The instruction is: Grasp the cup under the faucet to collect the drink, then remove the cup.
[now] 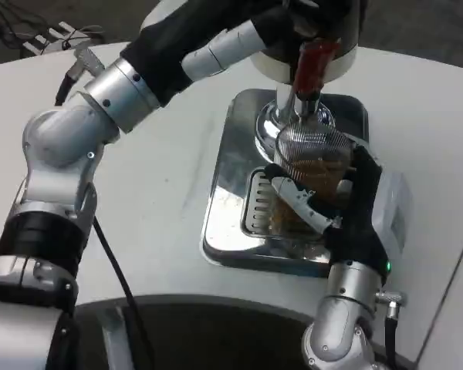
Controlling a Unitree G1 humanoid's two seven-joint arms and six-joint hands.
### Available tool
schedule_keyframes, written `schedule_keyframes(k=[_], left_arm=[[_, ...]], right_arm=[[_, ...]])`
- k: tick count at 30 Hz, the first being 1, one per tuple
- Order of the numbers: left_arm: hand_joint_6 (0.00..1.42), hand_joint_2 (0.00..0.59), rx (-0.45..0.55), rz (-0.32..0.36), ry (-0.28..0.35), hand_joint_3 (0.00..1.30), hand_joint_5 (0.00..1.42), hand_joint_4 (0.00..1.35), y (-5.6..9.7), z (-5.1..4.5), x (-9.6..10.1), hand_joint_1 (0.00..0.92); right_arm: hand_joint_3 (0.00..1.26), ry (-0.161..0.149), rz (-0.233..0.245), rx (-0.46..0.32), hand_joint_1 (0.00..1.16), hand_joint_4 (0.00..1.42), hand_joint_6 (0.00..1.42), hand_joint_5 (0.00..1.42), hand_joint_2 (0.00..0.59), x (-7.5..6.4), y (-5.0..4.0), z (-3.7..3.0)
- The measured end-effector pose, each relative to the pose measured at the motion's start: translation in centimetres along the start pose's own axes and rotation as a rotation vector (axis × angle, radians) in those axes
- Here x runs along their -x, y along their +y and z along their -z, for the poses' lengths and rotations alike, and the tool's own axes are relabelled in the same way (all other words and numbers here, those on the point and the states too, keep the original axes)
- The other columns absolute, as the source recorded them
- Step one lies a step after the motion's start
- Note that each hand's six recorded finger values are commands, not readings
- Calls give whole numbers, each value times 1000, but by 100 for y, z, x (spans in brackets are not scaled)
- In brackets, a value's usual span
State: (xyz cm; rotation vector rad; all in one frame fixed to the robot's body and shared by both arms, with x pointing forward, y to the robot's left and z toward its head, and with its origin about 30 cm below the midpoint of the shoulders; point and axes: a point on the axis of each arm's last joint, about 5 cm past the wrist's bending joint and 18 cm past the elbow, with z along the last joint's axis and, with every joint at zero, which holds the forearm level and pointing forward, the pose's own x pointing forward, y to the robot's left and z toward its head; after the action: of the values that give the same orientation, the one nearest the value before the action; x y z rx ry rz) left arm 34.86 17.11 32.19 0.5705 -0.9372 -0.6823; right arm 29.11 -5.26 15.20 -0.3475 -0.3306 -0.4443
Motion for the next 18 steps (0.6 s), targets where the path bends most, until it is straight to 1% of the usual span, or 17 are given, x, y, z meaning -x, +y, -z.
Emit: schedule_keyframes(k=[3, 8, 12, 13, 14, 17, 18], left_arm=[[415, 23, 14, -21, -17, 355, 423, 366, 2, 5, 58, 0], [421, 23, 26, -31, 9, 356, 424, 371, -5, 42, 177, 0], [435, 23, 38, -65, 22, 361, 425, 380, 19, 59, 279, 0], [435, 23, 40, -77, 29, 361, 425, 381, 29, 63, 325, 0], [436, 23, 41, -90, 47, 362, 425, 381, 41, 77, 392, 0], [452, 23, 44, -111, 81, 369, 438, 394, 50, 99, 505, 0], [456, 23, 48, -135, 96, 369, 440, 395, 50, 111, 571, 0]], right_arm=[[743, 3, -2, -11, 794, 869, 1152, 1011, 203, 32, -28, 9], [766, 11, -6, -26, 801, 884, 1195, 1045, 197, 105, -83, 16], [784, 21, -9, -40, 802, 910, 1230, 1073, 192, 172, -132, 24], [785, 23, -12, -42, 802, 911, 1232, 1075, 191, 191, -152, 24], [785, 18, -12, -36, 802, 926, 1233, 1083, 190, 213, -172, 29], [794, 18, -8, -33, 793, 936, 1252, 1103, 186, 230, -212, 34], [794, 17, -10, -31, 792, 943, 1265, 1112, 186, 244, -233, 41]])
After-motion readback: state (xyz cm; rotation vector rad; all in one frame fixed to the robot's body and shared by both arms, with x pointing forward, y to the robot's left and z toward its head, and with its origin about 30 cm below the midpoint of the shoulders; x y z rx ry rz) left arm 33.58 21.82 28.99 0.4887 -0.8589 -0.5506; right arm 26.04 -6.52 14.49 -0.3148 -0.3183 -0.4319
